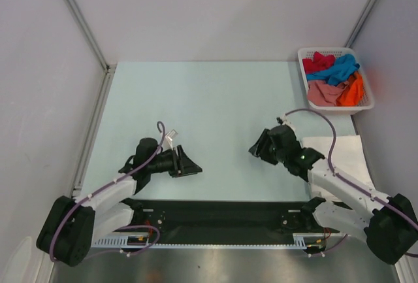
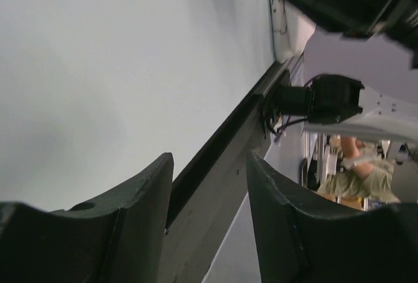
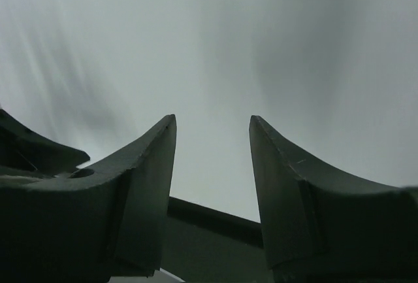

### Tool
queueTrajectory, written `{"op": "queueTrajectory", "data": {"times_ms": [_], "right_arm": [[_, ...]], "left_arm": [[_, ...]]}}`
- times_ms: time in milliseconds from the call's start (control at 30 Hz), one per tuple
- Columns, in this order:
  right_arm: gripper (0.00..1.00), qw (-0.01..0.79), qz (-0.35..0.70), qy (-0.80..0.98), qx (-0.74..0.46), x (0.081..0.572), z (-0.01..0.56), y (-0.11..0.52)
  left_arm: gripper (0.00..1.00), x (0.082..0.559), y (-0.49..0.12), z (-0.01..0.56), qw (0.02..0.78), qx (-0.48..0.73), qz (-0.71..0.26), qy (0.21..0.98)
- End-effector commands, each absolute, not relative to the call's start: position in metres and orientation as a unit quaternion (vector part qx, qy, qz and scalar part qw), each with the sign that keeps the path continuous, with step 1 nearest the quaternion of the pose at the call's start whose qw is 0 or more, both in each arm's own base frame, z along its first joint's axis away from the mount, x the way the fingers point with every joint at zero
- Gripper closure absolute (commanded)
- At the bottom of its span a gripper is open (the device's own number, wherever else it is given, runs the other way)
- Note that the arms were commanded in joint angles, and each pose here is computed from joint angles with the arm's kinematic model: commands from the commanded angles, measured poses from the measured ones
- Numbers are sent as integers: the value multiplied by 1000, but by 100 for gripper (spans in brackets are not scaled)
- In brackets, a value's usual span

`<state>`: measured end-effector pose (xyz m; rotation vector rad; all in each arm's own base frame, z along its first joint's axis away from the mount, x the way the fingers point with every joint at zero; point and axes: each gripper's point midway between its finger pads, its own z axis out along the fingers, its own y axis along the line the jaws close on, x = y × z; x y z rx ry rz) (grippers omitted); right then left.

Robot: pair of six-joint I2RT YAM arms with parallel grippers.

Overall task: Fold and stack the t-shirts
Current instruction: Reset both grippers

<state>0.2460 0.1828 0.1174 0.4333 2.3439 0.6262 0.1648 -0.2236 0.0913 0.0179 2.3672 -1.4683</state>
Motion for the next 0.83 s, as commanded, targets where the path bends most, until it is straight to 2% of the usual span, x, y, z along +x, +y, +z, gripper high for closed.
{"op": "queueTrajectory", "data": {"times_ms": [0, 133, 167, 267, 300, 400, 533, 733, 800], "right_arm": [[46, 357, 345, 851, 173, 233, 125, 204], [44, 353, 387, 825, 213, 202, 92, 188], [44, 359, 403, 813, 218, 200, 91, 187], [39, 365, 438, 786, 238, 189, 75, 179], [1, 365, 442, 783, 241, 188, 70, 177], [0, 368, 460, 774, 233, 181, 64, 178], [0, 373, 505, 757, 180, 172, 86, 192], [0, 331, 607, 720, 58, 130, 125, 224], [0, 340, 666, 664, -1, 109, 161, 232]], "left_arm": [[45, 175, -225, 119, 266, -14, -559, 785], [39, 163, -217, 129, 314, -29, -593, 741], [37, 155, -213, 110, 304, -39, -589, 748], [29, 150, -209, 102, 309, -48, -593, 742], [28, 150, -208, 107, 322, -48, -602, 729], [25, 143, -206, 110, 318, -63, -626, 709], [25, 128, -210, 139, 336, -7, -666, 666], [25, 91, -203, 212, 392, 81, -741, 539], [24, 68, -194, 242, 405, 115, -772, 476]]}}
